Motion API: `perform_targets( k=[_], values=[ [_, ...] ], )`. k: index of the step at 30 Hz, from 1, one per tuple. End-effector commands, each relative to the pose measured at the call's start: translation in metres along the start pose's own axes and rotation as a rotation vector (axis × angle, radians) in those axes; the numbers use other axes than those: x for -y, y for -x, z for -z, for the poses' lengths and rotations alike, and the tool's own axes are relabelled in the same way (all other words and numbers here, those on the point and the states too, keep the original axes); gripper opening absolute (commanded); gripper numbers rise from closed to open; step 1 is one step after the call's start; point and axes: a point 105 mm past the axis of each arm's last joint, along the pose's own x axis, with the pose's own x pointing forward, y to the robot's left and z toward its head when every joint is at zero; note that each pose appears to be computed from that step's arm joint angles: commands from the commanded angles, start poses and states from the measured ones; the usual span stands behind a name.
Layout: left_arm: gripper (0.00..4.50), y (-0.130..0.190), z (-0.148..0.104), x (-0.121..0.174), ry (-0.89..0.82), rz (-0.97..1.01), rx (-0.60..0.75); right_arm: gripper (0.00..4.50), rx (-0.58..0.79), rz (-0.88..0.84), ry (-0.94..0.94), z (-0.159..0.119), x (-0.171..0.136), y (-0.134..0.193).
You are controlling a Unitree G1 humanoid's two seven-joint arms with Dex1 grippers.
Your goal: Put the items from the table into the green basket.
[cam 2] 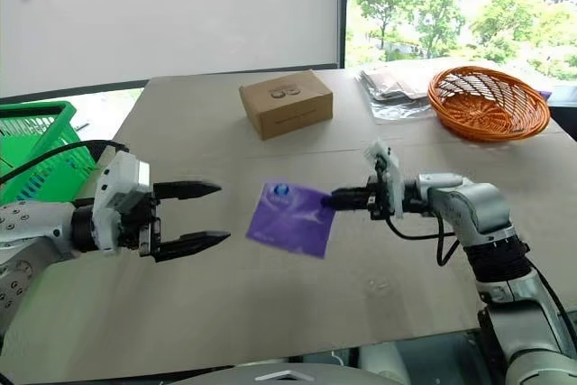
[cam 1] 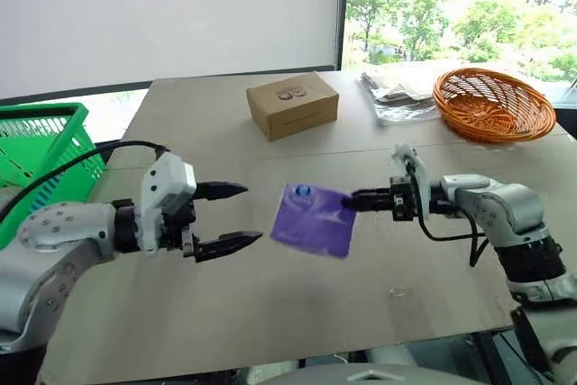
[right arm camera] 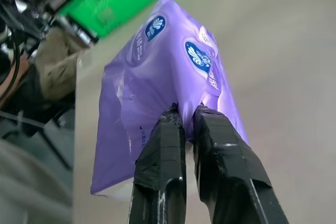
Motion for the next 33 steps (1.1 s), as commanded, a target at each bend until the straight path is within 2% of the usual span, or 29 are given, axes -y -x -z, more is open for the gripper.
perform_targets(
  k=[1,5,7,11,14,22,28,29,30,33],
  values=[
    [4.50,0.003,-0.018,-0.025,0.038,-0.155,0.140,0.04,0.212,0.079,0.089,-0.051,0.006,0.007],
    [4.50,-0.001,-0.027,-0.051,0.190,-0.297,0.292,0.04,0.336,0.140,0.159,-0.078,0.004,0.001],
    [4.50,-0.010,-0.036,-0.053,0.264,-0.305,0.386,0.04,0.354,0.146,0.194,-0.081,0.001,-0.006],
    [4.50,-0.027,-0.042,-0.056,0.368,-0.337,0.468,0.04,0.388,0.165,0.281,-0.087,-0.004,-0.020],
    [4.50,-0.039,-0.050,-0.058,0.468,-0.334,0.562,0.04,0.474,0.149,0.308,-0.102,-0.015,-0.032],
    [4.50,-0.063,-0.053,-0.063,0.633,-0.348,0.628,0.04,0.554,0.092,0.430,-0.116,-0.033,-0.045],
    [4.50,-0.071,-0.061,-0.066,0.699,-0.328,0.683,0.04,0.528,0.057,0.508,-0.110,-0.043,-0.052],
    [3.98,-0.073,-0.061,-0.066,0.699,-0.328,0.684,0.00,0.526,0.053,0.515,-0.110,-0.045,-0.053],
    [3.71,-0.074,-0.061,-0.066,0.698,-0.329,0.685,0.00,0.525,0.051,0.520,-0.110,-0.045,-0.053],
    [2.39,-0.073,-0.066,-0.068,0.702,-0.319,0.725,0.00,0.524,0.048,0.525,-0.109,-0.046,-0.052]
  ],
)
